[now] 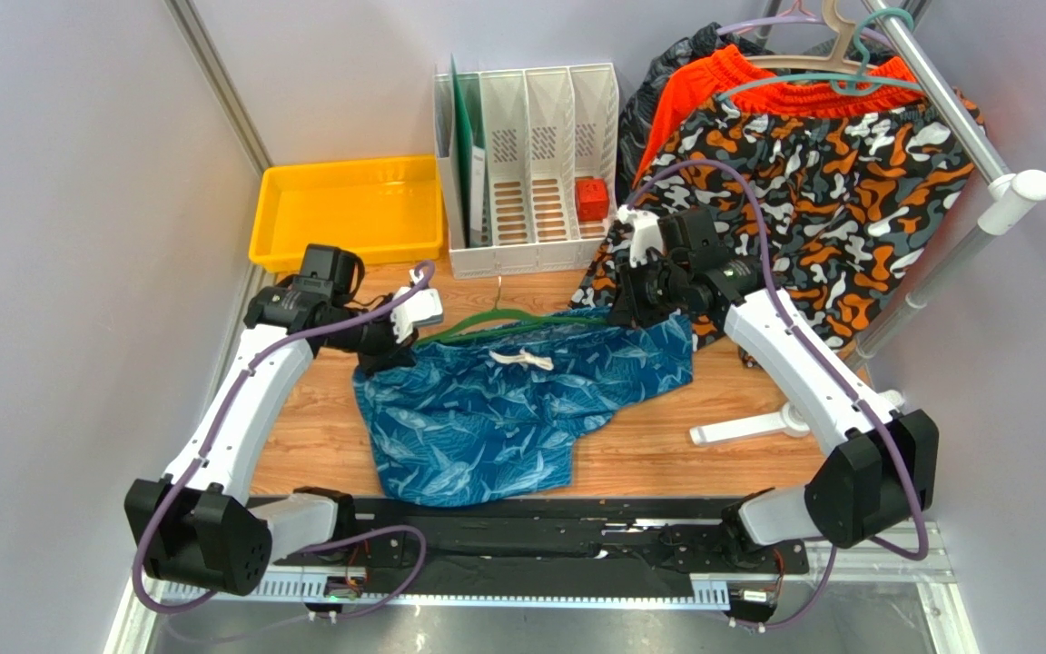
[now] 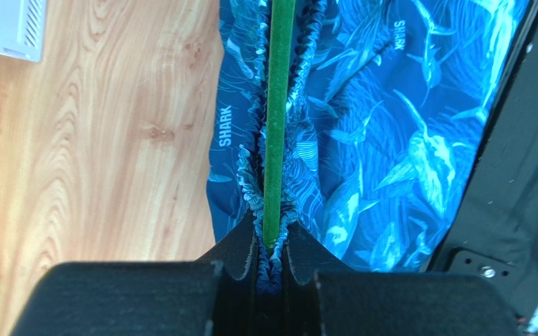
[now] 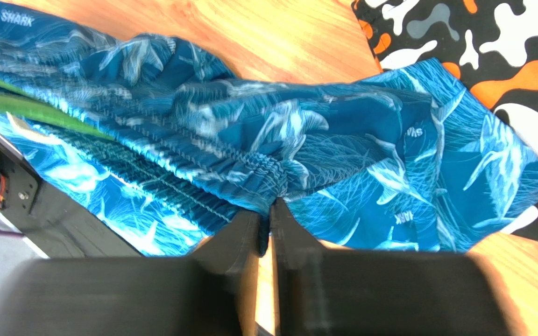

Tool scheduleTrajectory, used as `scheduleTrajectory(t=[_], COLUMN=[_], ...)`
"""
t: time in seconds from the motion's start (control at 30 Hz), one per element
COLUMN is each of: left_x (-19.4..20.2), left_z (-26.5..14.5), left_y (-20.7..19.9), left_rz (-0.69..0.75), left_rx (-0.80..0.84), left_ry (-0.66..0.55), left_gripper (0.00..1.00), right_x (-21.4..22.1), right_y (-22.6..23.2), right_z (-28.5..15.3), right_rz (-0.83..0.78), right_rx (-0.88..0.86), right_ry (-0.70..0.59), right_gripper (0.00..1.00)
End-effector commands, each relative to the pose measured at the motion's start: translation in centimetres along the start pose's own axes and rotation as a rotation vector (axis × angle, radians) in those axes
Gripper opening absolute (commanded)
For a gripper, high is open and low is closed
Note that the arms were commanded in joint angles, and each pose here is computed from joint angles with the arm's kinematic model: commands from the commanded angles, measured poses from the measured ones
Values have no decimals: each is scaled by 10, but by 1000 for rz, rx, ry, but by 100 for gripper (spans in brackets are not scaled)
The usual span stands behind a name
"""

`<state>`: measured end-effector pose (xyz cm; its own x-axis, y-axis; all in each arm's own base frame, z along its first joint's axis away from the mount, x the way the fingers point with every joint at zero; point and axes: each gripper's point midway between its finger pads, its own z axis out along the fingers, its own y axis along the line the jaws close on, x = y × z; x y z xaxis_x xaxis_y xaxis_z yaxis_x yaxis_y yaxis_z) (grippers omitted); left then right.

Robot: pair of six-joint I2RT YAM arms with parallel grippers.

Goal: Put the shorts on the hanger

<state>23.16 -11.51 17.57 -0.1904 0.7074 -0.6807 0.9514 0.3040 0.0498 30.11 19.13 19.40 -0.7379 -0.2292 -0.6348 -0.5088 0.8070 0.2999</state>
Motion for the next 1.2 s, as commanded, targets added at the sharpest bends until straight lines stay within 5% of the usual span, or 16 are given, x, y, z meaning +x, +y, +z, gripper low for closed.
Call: scheduleTrajectory(t=[0.0, 0.03, 0.13, 0.43, 0.6, 0.8, 0.93, 1.17], left_x=[-13, -19, -29, -57, -60, -50, -43, -28], left_z=[-7, -7, -8, -16, -19, -8, 1, 13], left_y=[1, -3, -9, -21, -36, -51, -57, -61], left_rz=[-72, -87, -114, -125, -27, 92, 140, 283], left_rx=[-17, 0, 38, 122, 169, 171, 175, 116], left_ry=[-41, -68, -114, -215, -205, -127, -90, 5], left_gripper=[0, 0, 0, 0, 0, 0, 0, 0], right_x=[-10, -12, -22, -60, -70, -48, -26, -5], right_y=[-5, -4, -2, 40, 102, 134, 150, 172], right_z=[-26, -32, -50, -112, -146, -144, -134, -125], right_rz=[-20, -43, -144, -546, -1093, -1690, -1937, -1991], right_rx=[62, 64, 75, -33, -207, -279, -353, -478], right_ry=[-41, -58, -119, -420, -549, -507, -447, -361], right_gripper=[25, 45, 69, 72, 80, 82, 81, 81])
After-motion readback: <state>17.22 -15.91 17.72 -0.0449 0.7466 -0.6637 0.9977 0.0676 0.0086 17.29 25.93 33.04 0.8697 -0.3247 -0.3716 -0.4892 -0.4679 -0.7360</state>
